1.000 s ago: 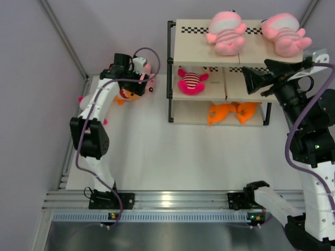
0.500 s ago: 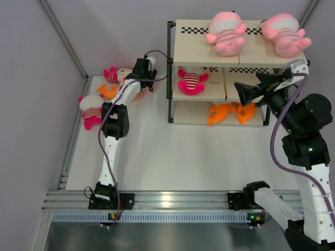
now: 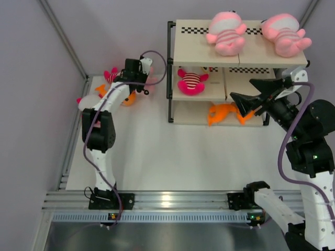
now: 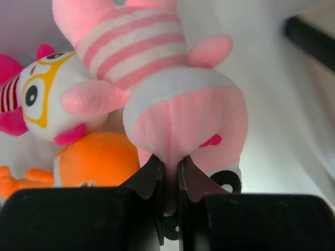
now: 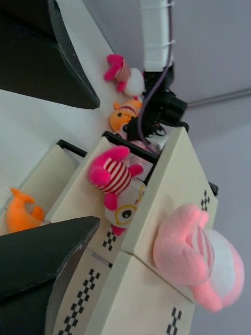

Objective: Place and organize the stuffed toys onto the shelf

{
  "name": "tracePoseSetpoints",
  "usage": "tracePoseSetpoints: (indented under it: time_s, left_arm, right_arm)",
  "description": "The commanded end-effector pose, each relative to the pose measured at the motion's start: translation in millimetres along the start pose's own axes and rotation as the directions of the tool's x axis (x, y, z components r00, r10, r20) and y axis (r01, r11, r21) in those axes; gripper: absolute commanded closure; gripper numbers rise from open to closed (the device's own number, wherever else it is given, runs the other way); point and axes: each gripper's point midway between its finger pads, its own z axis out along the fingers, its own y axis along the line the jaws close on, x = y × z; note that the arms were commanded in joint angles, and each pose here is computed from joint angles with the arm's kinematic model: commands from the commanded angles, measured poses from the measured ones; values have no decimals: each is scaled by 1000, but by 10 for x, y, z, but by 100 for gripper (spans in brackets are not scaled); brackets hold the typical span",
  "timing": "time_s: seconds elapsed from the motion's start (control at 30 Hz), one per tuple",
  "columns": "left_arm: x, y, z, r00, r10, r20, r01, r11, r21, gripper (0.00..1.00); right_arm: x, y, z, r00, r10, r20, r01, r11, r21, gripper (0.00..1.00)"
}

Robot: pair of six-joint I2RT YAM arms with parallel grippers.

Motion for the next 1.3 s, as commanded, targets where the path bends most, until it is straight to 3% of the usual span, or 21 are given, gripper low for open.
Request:
tracePoseSetpoints:
  time_s: [0.0,0.07,0.13,0.17,0.27,0.3,0.43,0.5,0.53,0.6,0.63,0.7,0.77,0.97,1.27]
  left_arm:
    - [-908,-191,-1359,959,0,282,-62,976,209,100]
    - [-793,-277,-1898,958,-11,287,-67,963,260,100]
    - [-309,-504,-2139,979,-9,204,-66,933,355,100]
    - [-325,-509,-2595,962,9,274,-107,932,346,100]
    - [156,-740,-3228,954,83,289,-202,889,410,100]
    - [298,-802,-3406,940,147,307,-274,863,425,100]
    - [1017,-1180,-4145,936,213,280,-342,738,582,100]
    - [1179,-1254,-4398,906,256,337,-414,699,583,100]
    - [1269,-1310,-4504,903,259,343,-423,677,603,100]
    - [1448,-1366,-4684,895,282,346,-443,649,619,100]
    - [1491,-1382,-4736,893,286,347,-447,642,623,100]
    - [1603,-1423,-4851,891,294,345,-453,623,638,100]
    - [1637,-1414,-4931,883,293,367,-466,644,607,100]
    - [1676,-1396,-5099,829,324,455,-543,662,517,100]
    - [1642,-1408,-5148,810,329,485,-567,650,506,100]
  right_arm:
    - [-80,377,-80,999,35,-32,-41,979,-199,16]
    - [-16,549,-139,995,57,-77,-76,955,-288,16]
    - [124,616,-183,987,94,-133,-132,940,-314,16]
    - [160,666,-212,984,101,-146,-146,930,-337,16]
    - [277,795,-292,974,123,-188,-190,898,-396,16]
    - [289,847,-309,969,138,-203,-214,882,-420,16]
    - [282,1063,-299,950,188,-249,-293,810,-508,18]
    - [344,1025,-82,949,185,-256,-287,843,-455,18]
    - [380,1285,-37,944,173,-282,-301,805,-511,17]
    - [533,1489,298,930,136,-342,-302,811,-501,17]
    - [550,1815,286,921,106,-375,-320,756,-571,16]
    - [637,2094,484,904,66,-422,-338,715,-612,16]
    - [794,2404,560,884,25,-467,-368,651,-664,15]
    - [1099,2739,797,820,10,-572,-474,572,-669,14]
    - [1434,3102,722,767,-28,-641,-550,488,-678,16]
